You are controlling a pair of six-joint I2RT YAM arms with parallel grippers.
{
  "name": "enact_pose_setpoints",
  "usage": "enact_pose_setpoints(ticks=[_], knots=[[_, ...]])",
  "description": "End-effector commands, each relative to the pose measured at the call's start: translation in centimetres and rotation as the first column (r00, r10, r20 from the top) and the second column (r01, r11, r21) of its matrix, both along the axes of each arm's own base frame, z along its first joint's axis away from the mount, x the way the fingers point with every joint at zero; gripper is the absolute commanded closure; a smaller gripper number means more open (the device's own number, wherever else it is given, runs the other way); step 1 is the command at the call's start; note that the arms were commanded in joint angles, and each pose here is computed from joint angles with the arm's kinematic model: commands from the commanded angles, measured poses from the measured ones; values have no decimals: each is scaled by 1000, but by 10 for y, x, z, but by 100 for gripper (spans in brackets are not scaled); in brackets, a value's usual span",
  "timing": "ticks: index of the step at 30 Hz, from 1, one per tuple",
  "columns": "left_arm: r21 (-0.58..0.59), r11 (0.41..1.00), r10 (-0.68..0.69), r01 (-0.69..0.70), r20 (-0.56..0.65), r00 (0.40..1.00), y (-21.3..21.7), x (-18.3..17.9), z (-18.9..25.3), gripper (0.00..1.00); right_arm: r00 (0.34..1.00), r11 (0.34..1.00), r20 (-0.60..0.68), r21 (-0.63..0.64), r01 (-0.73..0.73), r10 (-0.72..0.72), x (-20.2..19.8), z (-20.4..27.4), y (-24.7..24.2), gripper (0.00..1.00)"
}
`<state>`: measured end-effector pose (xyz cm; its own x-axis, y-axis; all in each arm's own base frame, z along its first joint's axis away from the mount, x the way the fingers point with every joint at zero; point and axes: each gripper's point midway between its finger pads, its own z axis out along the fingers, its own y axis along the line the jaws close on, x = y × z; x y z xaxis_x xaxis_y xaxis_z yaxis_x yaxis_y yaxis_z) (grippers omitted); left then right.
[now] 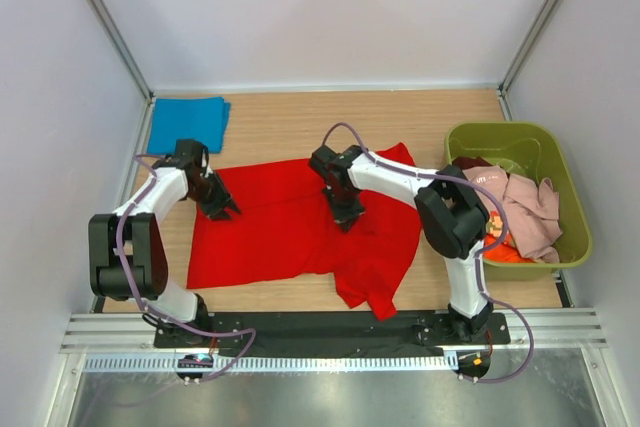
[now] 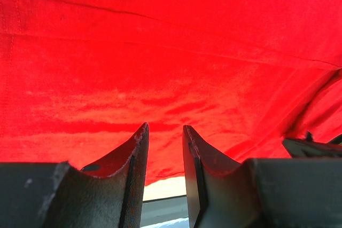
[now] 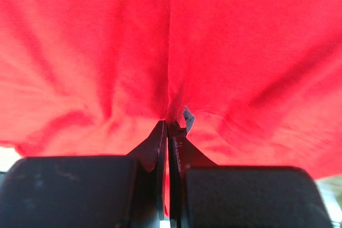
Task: Fold and stack the t-shirts
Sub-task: Fold the tshirt
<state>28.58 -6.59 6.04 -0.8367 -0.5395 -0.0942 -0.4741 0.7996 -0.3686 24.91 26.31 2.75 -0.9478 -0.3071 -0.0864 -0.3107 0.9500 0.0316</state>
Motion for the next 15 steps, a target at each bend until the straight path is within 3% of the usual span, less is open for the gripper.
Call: enact_pose_setpoints(ticks=[1,15], knots=[[-3,1000,-6,6,32,999,-1,0,10,67,997,998,70,42,-41,38,4,55,3,96],[-2,1000,-9,9,32,999,-1,8,11,67,978,982,-148,139,-128,148,-76,90,17,99]])
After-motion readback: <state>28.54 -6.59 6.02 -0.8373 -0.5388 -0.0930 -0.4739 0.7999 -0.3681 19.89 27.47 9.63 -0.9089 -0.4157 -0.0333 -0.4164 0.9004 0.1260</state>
